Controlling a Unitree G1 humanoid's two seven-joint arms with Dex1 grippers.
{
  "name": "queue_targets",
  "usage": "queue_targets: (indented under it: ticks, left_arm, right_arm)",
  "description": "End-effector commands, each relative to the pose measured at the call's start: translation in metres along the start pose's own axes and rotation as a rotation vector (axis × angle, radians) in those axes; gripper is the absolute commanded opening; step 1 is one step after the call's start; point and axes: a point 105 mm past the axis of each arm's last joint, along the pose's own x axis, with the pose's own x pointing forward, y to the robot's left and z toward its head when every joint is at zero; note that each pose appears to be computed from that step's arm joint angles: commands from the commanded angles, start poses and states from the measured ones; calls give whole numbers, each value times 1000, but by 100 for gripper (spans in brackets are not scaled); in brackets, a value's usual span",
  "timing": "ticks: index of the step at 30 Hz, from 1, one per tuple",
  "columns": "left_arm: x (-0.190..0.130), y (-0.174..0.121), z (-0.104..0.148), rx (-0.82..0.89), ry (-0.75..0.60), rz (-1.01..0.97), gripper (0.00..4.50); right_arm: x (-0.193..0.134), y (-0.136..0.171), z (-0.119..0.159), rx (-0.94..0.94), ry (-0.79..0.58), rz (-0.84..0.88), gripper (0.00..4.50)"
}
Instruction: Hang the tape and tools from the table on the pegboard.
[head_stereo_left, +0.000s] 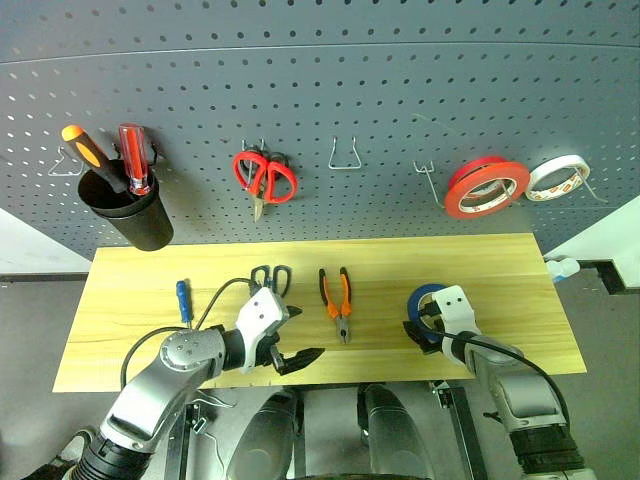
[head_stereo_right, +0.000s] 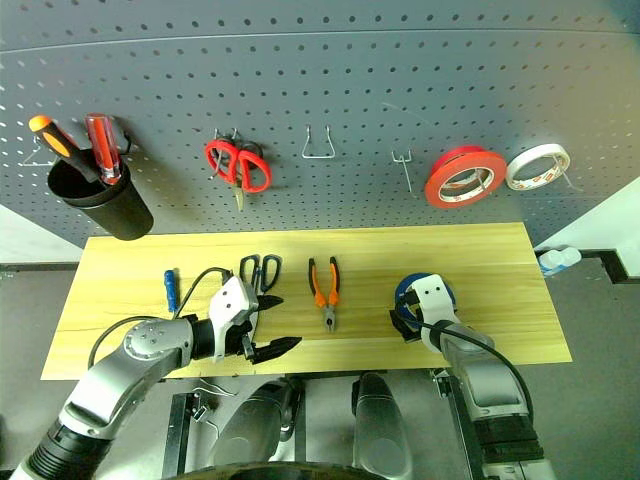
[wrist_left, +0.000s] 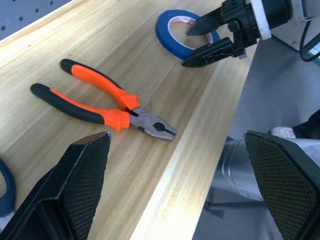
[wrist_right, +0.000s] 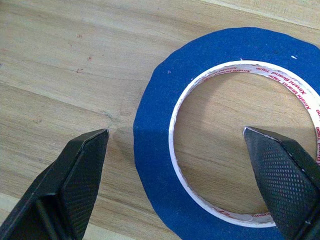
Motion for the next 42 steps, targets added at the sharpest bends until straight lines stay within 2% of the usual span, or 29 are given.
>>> queue_targets:
  ticks: [1,21,42]
  left_arm:
    - [0,-1,4,26,-15,-5,444]
    - [3,1,3,35,-12,-8,444]
    - [6,2,3,40,-15,-10,444]
  right_arm:
    - [0,2,-1,20,-6,8,413]
    - [-2,2,3,41,-35,13,413]
    - [1,0,-3,24,1,-4,413]
